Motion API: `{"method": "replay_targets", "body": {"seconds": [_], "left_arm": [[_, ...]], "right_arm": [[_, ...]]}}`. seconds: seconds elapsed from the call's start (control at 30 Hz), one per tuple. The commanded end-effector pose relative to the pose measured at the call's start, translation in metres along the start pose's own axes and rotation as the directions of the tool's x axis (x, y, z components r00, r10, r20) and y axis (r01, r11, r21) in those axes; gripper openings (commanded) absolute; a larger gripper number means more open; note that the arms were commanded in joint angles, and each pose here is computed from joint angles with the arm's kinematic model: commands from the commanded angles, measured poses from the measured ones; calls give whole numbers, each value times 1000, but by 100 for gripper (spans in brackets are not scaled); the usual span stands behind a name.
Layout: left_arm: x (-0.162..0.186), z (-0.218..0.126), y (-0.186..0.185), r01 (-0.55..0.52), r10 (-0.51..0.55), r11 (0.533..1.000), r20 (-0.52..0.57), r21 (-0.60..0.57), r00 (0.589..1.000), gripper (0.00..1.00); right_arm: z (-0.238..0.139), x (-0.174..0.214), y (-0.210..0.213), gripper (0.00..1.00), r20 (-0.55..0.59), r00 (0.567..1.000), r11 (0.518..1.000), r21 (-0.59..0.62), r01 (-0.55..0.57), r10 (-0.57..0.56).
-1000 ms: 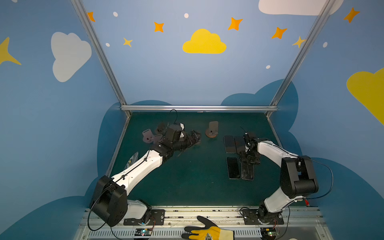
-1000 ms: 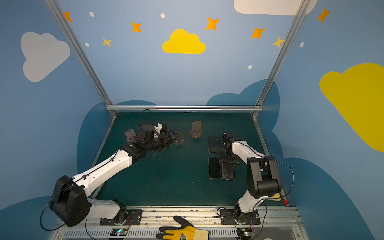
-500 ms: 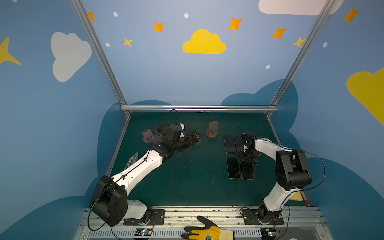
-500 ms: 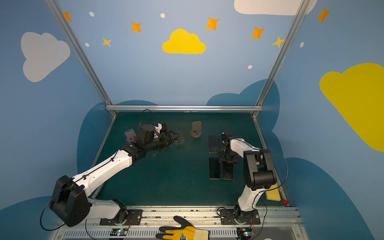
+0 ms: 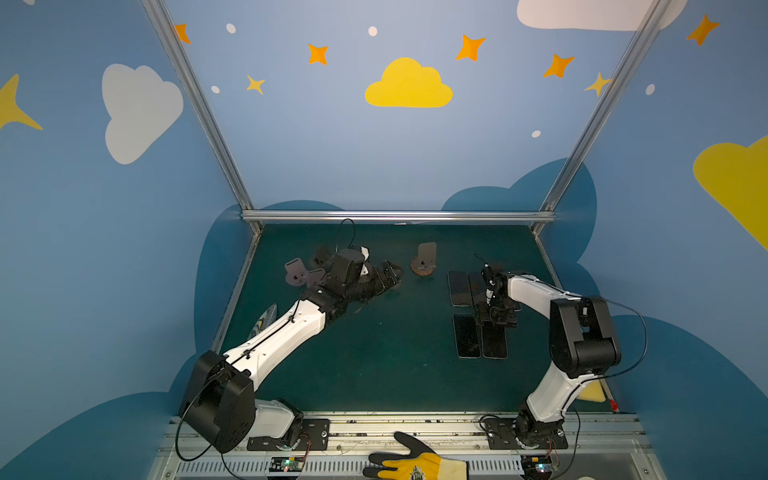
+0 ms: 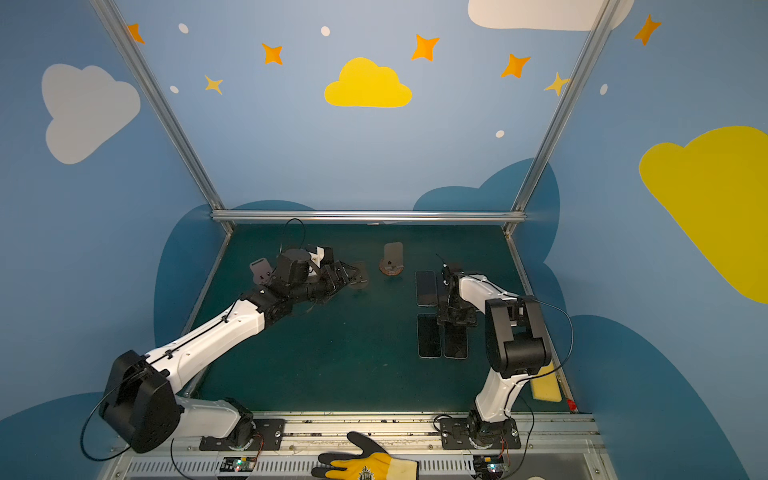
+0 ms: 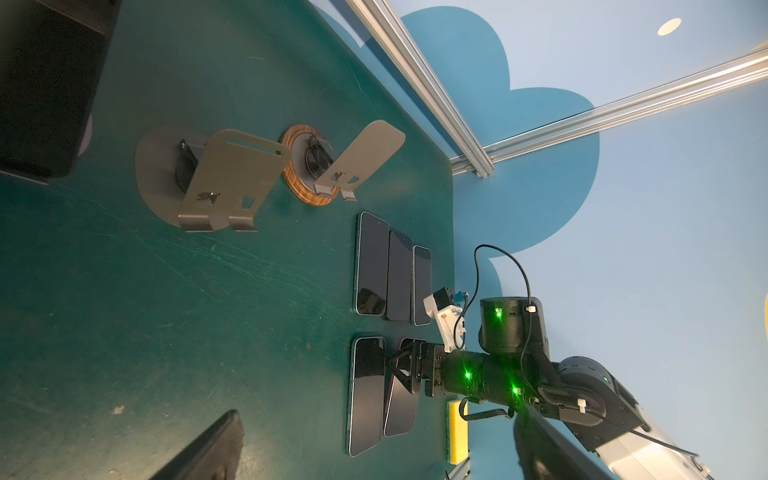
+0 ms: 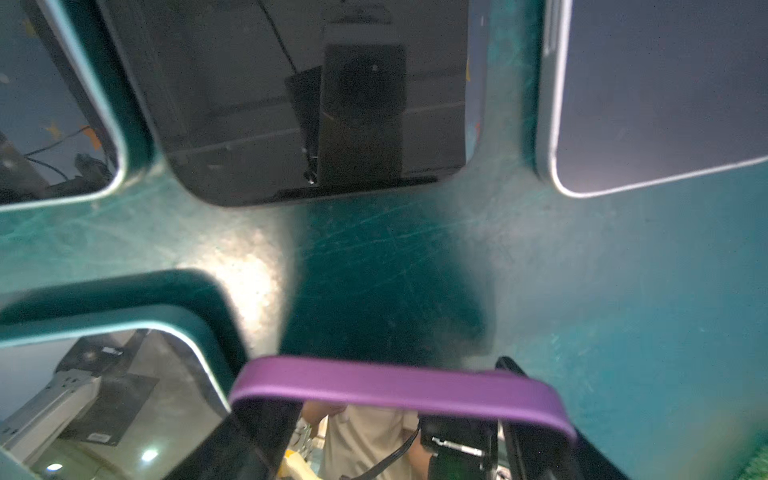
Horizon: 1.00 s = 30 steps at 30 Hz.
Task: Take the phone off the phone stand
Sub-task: 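Open the right gripper and raise it off the placed phone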
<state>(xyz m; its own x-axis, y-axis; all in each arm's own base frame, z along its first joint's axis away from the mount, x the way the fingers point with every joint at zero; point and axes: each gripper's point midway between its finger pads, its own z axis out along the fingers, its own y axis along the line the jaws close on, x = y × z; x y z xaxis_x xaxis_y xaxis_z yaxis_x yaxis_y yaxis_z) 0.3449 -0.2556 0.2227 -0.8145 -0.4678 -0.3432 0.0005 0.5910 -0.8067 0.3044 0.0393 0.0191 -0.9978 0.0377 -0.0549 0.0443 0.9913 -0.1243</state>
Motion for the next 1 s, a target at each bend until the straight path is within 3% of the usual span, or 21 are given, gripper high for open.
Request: {"method": "replay_targets", "body": {"seconds": [0.0,0.3,0.53,0.73,0.97], "left_arm": [[-1,2,-4,-22,22,1000,-2,5,1000,100],[-5,-4,-7,-37,37,999,22,7,999,100],[-6,-7,-9,-48,48,999,32,6,998,100],[-13,-14,-9,-73,73,997,67,-10,995,100],[-32,-31,-7,-88,92,996,141,-34,986,100]], "right_arm": [[9,-1,-7,77,-9,1000,997,79,18,-17],[13,-1,-2,78,-43,999,997,69,37,-34],[3,-4,-5,78,-6,1000,996,88,17,-17],[-46,-22,-6,80,136,990,997,58,-53,45],[-118,-38,6,82,333,942,999,4,-39,36]]}}
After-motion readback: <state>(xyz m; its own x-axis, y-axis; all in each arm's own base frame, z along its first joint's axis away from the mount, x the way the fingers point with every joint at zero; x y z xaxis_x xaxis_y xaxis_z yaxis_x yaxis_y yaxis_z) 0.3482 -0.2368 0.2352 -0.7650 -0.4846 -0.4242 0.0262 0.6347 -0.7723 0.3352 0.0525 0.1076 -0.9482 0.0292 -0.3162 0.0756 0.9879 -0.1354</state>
